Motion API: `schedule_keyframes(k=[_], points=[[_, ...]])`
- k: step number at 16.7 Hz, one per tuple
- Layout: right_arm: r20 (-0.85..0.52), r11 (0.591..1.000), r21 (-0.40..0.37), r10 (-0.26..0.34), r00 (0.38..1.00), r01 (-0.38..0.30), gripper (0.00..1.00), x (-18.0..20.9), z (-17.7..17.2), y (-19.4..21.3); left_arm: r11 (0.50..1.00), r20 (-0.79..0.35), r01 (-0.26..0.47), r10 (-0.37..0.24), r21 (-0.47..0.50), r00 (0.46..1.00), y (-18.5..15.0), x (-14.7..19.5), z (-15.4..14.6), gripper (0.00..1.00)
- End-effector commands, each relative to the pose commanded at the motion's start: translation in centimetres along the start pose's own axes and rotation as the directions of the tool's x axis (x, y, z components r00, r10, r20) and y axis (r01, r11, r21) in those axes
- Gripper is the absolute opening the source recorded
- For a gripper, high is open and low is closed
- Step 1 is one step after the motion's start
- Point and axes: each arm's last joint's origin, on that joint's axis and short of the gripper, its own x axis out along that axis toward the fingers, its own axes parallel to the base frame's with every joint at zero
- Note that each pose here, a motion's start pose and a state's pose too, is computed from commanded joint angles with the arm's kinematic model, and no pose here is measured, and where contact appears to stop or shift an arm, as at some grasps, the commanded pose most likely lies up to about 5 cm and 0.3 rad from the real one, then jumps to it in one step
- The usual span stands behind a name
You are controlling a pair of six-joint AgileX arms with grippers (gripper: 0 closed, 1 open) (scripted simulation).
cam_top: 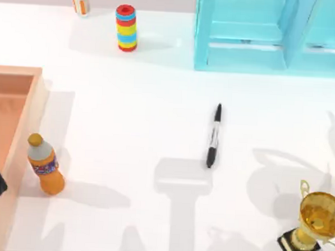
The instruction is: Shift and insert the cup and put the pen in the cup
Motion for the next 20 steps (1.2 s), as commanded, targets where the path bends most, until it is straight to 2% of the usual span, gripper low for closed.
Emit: schedule_keyframes(k=[3, 6, 9, 11, 14, 17, 20], points=[[0.0, 1.0, 0.0, 0.0, 1.0, 0.0, 1.0, 0.0, 0.0, 0.0, 1.0, -0.01, -0.002, 0.002, 0.002, 1.0, 0.0, 0.0, 0.2, 1.0], [0.0, 1.0, 0.0, 0.0, 1.0, 0.0, 1.0, 0.0, 0.0, 0.0, 1.0, -0.094, -0.014, 0.016, 0.019, 0.995, 0.2, 0.1, 1.9, 1.0], [0.0, 1.0, 0.0, 0.0, 1.0, 0.0, 1.0, 0.0, 0.0, 0.0, 0.999, -0.255, -0.025, 0.036, 0.046, 0.966, 0.5, 0.9, 4.9, 1.0], [0.0, 1.0, 0.0, 0.0, 1.0, 0.0, 1.0, 0.0, 0.0, 0.0, 0.998, -0.404, -0.027, 0.05, 0.063, 0.913, 0.8, 2.3, 6.9, 1.0], [0.0, 1.0, 0.0, 0.0, 1.0, 0.0, 1.0, 0.0, 0.0, 0.0, 0.997, -0.648, -0.016, 0.064, 0.079, 0.759, 1.6, 5.9, 9.1, 1.0], [0.0, 1.0, 0.0, 0.0, 1.0, 0.0, 1.0, 0.0, 0.0, 0.0, 0.997, -0.838, 0.002, 0.063, 0.076, 0.542, 2.7, 10.3, 9.9, 1.0], [0.0, 1.0, 0.0, 0.0, 1.0, 0.0, 1.0, 0.0, 0.0, 0.0, 0.998, -0.943, 0.017, 0.048, 0.057, 0.33, 4.1, 14.4, 10.0, 1.0]])
